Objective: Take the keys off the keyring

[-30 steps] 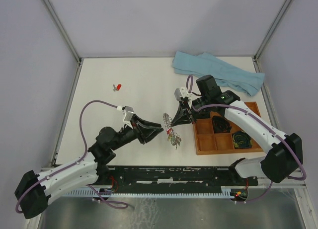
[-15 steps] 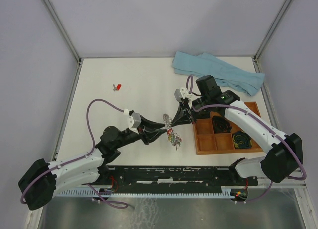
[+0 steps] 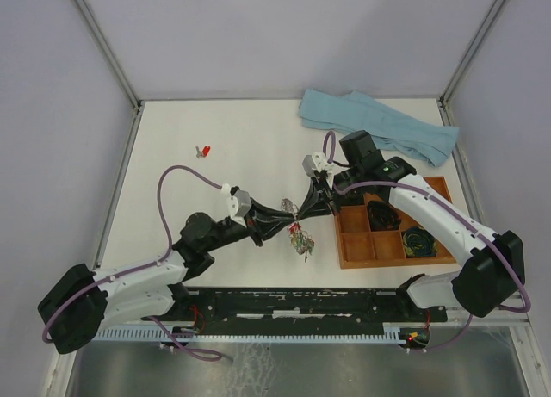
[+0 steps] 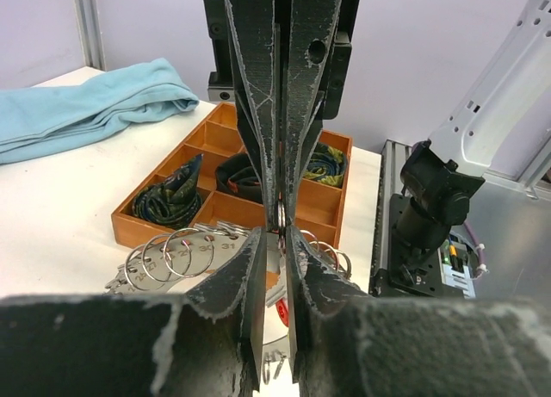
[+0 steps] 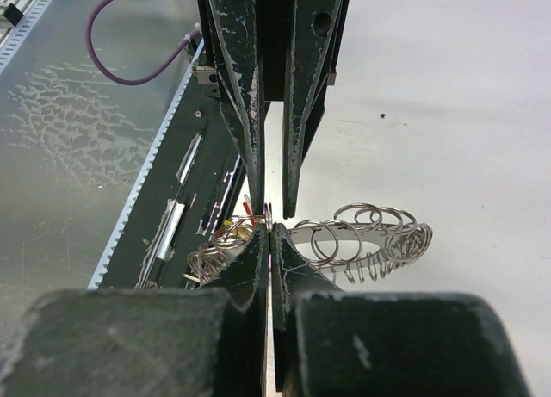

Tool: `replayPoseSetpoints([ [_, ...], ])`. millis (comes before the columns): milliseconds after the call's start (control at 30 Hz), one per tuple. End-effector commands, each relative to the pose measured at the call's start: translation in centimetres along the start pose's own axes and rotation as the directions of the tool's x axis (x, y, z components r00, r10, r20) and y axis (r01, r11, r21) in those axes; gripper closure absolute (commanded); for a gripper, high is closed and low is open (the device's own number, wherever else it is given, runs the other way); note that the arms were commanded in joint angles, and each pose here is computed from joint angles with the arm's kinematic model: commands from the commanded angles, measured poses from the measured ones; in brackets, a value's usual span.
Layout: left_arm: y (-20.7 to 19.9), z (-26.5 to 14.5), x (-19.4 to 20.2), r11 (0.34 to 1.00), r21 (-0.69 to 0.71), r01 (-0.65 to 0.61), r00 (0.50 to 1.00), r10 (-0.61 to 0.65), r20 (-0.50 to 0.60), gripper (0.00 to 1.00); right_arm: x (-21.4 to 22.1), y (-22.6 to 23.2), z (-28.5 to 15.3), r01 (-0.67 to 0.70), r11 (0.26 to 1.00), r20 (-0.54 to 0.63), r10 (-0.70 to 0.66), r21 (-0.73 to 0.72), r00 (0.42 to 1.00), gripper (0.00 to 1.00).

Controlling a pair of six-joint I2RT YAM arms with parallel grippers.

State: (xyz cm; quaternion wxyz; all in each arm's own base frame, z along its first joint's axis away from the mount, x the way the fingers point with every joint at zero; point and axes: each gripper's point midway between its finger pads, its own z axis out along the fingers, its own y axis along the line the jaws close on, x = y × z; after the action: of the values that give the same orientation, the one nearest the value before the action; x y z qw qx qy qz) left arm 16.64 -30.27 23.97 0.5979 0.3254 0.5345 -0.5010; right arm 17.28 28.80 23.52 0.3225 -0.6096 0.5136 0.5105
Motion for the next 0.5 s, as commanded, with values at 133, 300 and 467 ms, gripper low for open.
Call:
replayPoseSetpoints([
  [133,-1.04,1.29,-2.76,0.997,0.067,-0.049,0.997,0.044,0.068,0.81,-1.36,0.74,0.08,0.046,0.998,0.053,-0.044,-0.045,0.998,0.99],
  [300,-1.14,1.51,-2.26,0.996,0.081,-0.04,0.998,0.037,0.044,0.82,-1.34,0.75,0.07,0.044,0.998,0.054,-0.042,-0.047,0.998,0.99],
  [467,-1.28,1.61,-2.02,0.995,0.094,-0.041,0.999,0.039,0.021,0.97,-1.34,0.74,0.07,0.046,0.998,0.053,-0.043,-0.045,0.998,0.99],
])
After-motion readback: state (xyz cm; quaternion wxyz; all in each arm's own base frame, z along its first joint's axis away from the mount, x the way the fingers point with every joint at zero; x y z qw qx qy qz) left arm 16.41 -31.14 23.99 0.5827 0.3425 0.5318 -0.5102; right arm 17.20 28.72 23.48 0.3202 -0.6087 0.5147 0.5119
